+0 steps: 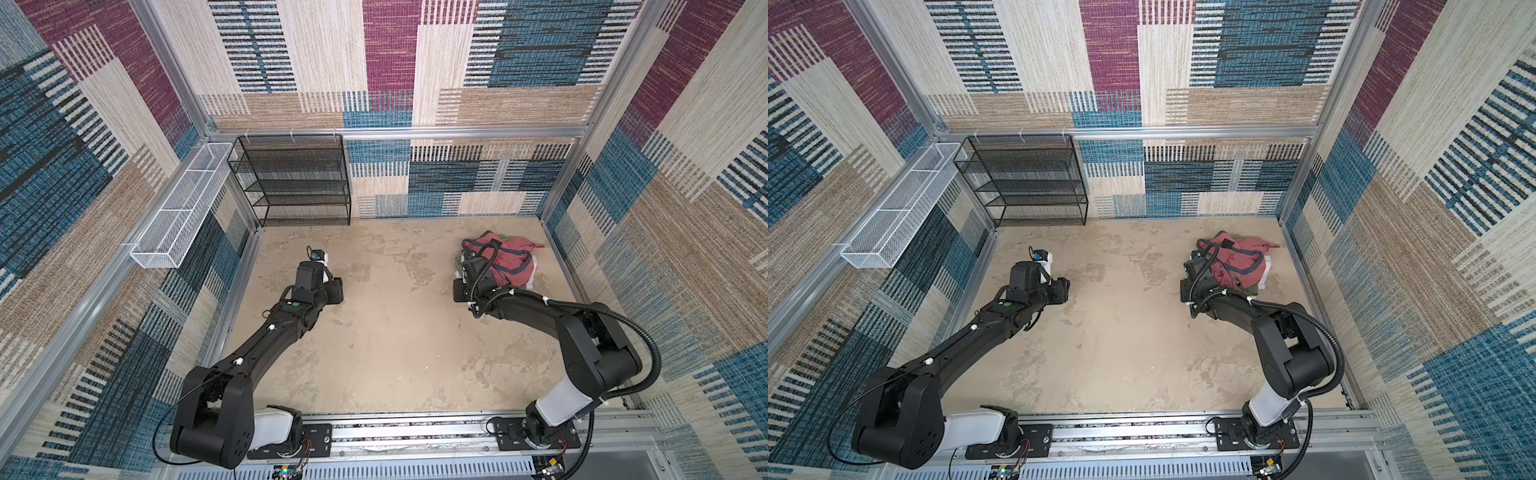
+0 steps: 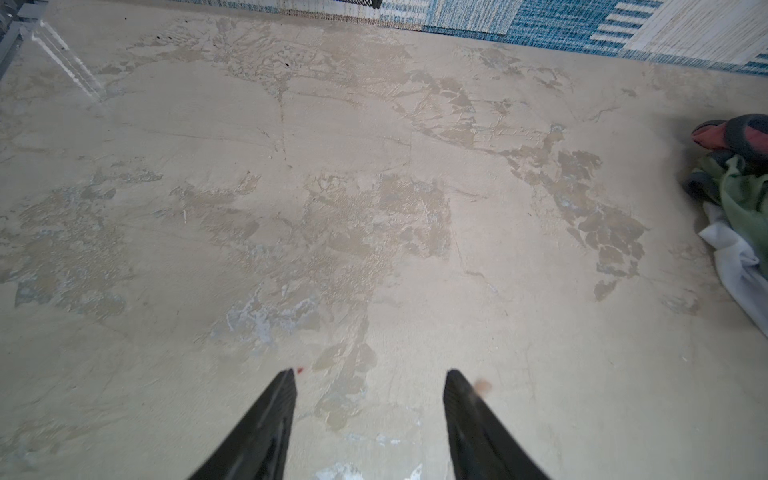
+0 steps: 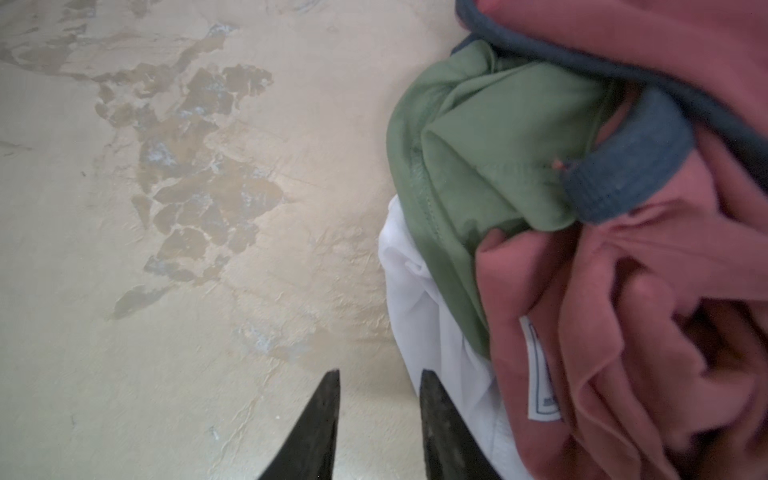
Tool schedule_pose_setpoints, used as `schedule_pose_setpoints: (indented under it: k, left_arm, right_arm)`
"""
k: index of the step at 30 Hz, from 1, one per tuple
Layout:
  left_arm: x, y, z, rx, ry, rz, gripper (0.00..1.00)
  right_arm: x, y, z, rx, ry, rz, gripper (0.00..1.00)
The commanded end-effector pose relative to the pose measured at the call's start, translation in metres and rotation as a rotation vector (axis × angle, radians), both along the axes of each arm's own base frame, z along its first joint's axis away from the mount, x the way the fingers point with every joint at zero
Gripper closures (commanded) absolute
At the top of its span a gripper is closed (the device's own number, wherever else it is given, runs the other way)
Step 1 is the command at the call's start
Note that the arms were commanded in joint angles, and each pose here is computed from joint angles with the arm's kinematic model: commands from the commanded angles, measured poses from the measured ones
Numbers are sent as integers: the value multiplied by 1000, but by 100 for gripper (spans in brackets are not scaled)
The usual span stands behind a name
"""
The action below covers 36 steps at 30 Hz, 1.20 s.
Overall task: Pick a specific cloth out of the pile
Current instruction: 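Reach the right gripper to the white cloth under the pile while raising the left arm, then close the right gripper on the white cloth edge at the pile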
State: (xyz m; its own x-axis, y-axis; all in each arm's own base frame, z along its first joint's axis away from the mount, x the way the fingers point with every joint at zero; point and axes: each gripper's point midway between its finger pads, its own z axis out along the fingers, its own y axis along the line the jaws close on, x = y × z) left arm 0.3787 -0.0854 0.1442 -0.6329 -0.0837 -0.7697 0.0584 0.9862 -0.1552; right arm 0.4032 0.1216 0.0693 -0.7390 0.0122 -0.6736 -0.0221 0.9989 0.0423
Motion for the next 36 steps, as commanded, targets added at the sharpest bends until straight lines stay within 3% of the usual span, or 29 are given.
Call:
schedule_pose_setpoints:
  k: [1,22,33,36]
  left_arm:
    - [0,-1,1,-5,1,-5,40]
    - [5,2,-13,33,12,-2,40]
    - [10,0,-18,35,25,-8,41]
    - [11,-1,-19,35,27,-11,41]
  right_arm:
    - [6,-10,-5,-23,15,-48,61]
    - [23,-20,-35,-99,97,-84,58]
    - [27,-16,-42,-97,118,-77,71]
    - [26,-17,-41,-103,119,-80,70]
